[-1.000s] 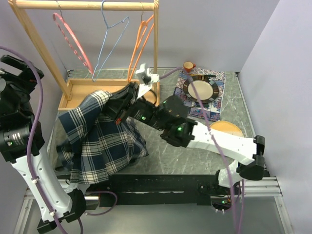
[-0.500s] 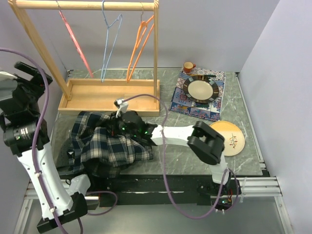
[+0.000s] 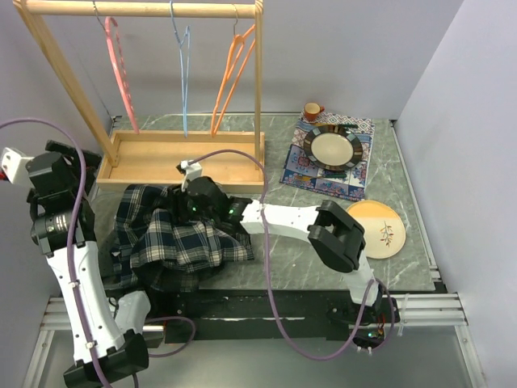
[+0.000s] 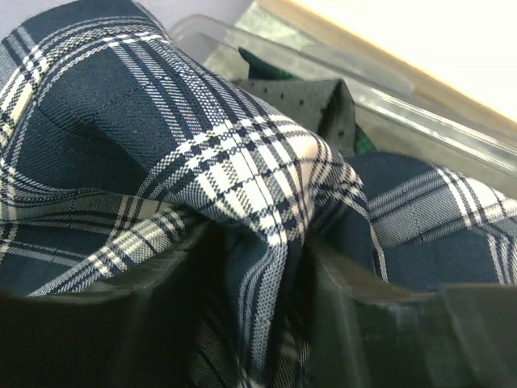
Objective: Remove the skirt from the hanger
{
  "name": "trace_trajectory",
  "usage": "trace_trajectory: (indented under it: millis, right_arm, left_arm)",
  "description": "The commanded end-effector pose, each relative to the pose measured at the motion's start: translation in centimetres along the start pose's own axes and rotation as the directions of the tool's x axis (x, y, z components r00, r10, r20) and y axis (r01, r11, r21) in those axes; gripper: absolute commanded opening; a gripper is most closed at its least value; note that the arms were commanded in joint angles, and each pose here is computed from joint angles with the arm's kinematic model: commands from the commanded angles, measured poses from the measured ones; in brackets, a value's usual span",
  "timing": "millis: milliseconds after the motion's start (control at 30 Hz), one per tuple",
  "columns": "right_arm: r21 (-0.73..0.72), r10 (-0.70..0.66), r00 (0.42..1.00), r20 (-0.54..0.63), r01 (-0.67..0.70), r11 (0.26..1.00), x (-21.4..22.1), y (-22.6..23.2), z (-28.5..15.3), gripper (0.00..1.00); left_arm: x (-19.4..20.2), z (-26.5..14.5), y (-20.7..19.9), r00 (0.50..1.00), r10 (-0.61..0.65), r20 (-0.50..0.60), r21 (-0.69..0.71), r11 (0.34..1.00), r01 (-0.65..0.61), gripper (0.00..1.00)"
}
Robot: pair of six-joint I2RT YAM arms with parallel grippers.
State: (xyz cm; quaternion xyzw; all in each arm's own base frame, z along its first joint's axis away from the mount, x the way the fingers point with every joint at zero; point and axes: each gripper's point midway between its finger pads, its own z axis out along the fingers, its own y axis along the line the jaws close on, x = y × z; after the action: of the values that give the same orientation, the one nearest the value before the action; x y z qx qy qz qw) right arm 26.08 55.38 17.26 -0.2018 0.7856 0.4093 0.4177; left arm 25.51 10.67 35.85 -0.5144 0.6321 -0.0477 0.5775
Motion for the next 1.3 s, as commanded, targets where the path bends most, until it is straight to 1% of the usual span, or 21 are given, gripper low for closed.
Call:
trace_trajectory:
  millis: [0,33,67,100,267,333,367,533,700,800,867,900,933,1000,1033,1067,1100,1133,1200,1233,1267]
  right_arm:
    - [-0.076,-0.002,0.999,0.047,0.005,0.997,-7.2,4.6,-5.1,0.73]
    - [-0.092,0.003,0.998,0.069,0.004,0.996,-8.6,5.4,-6.2,0.76]
    - [-0.075,0.006,0.999,0.038,-0.003,0.997,-7.9,5.0,-6.9,0.83]
    - [-0.07,0.012,0.999,0.043,-0.009,0.998,-8.3,4.8,-7.6,0.84]
    - [-0.025,0.027,0.999,0.035,-0.026,0.999,-9.4,4.4,-12.6,0.87]
    - [-0.013,0.043,0.997,0.058,-0.043,0.999,-10.4,4.4,-14.9,0.87]
    - [0.009,0.063,0.998,0.028,-0.064,0.998,-9.3,3.7,-15.5,0.87]
    - [0.073,0.216,0.976,0.011,-0.217,0.974,-7.6,2.1,-18.8,0.86]
    - [0.135,0.218,0.975,0.042,-0.222,0.966,-6.5,-0.1,-20.4,0.86]
    - [0.156,0.215,0.975,0.052,-0.221,0.963,-6.1,-1.2,-21.1,0.86]
    - [0.17,0.207,0.977,0.052,-0.212,0.962,-5.5,-1.9,-21.3,0.86]
    - [0.177,0.204,0.977,0.069,-0.213,0.961,-5.8,-2.2,-21.8,0.86]
    - [0.189,0.202,0.977,0.076,-0.213,0.959,-5.8,-2.6,-22.0,0.86]
    - [0.211,0.202,0.975,0.089,-0.216,0.953,-5.8,-3.6,-22.5,0.86]
    - [0.217,0.206,0.974,0.093,-0.222,0.95,-5.7,-3.9,-22.7,0.86]
    - [0.213,0.209,0.972,0.104,-0.227,0.95,-5.9,-4.0,-23.0,0.86]
    - [0.215,0.21,0.972,0.108,-0.229,0.949,-6.0,-4.3,-23.2,0.86]
    - [0.216,0.209,0.972,0.11,-0.228,0.949,-5.8,-4.4,-23.4,0.86]
    - [0.217,0.206,0.97,0.133,-0.231,0.948,-6.3,-4.7,-24.2,0.86]
    - [0.231,0.198,0.97,0.144,-0.227,0.946,-6.4,-5.2,-24.4,0.87]
    - [0.228,0.195,0.968,0.159,-0.228,0.946,-6.7,-5.2,-24.9,0.86]
  left_arm:
    - [1.3,-0.6,0.3,0.997,-0.071,-0.035,0.003,0.997,0.071,0.97]
    - [2.0,-0.5,0.1,0.996,-0.064,-0.068,0.017,0.998,0.065,0.97]
    - [2.5,-0.4,0.2,0.995,-0.06,-0.08,0.016,0.998,0.062,0.97]
    - [3.1,-0.2,0.4,0.994,-0.049,-0.093,0.013,0.999,0.05,0.97]
    - [4.9,0.4,3.7,0.993,0.036,-0.111,-0.111,0.993,-0.048,0.97]
    - [5.4,0.2,4.0,0.992,0.054,-0.118,-0.116,0.991,-0.068,0.97]
    - [5.6,0.1,4.0,0.991,0.058,-0.123,-0.114,0.991,-0.072,0.97]
    - [9.5,-1.2,2.2,0.966,0.077,-0.246,-0.022,0.996,-0.085,0.97]
    - [11.6,-3.0,2.0,0.95,0.187,-0.248,0.002,0.981,-0.193,0.98]
    - [13.3,-3.8,1.1,0.917,0.296,-0.266,0.103,0.955,-0.278,0.99]
    - [14.0,-4.3,1.2,0.915,0.299,-0.27,0.106,0.954,-0.28,0.97]
    - [14.9,-4.9,1.7,0.895,0.336,-0.293,0.107,0.942,-0.319,0.97]
    - [14.1,-4.6,2.3,0.91,0.333,-0.248,0.047,0.942,-0.332,0.97]
    - [13.8,-5.1,3.5,0.885,0.403,-0.232,-0.036,0.906,-0.422,0.98]
    - [12.5,-4.9,3.4,0.886,0.433,-0.168,-0.079,0.89,-0.45,0.99]
    - [13.2,-5.1,3.0,0.852,0.492,-0.176,-0.078,0.856,-0.511,0.99]
    - [12.6,-5.7,1.7,0.857,0.487,-0.168,-0.059,0.863,-0.502,0.99]
    - [12.8,-6.1,1.6,0.836,0.516,-0.185,-0.055,0.844,-0.533,0.99]
    - [14.6,-7.5,-0.2,0.798,0.559,-0.222,0.047,0.824,-0.564,0.99]
    - [16.2,-8.5,-1.5,0.794,0.548,-0.264,0.132,0.836,-0.533,0.99]
    - [18.0,-9.6,-1.8,0.755,0.589,-0.289,0.218,0.808,-0.547,0.99]
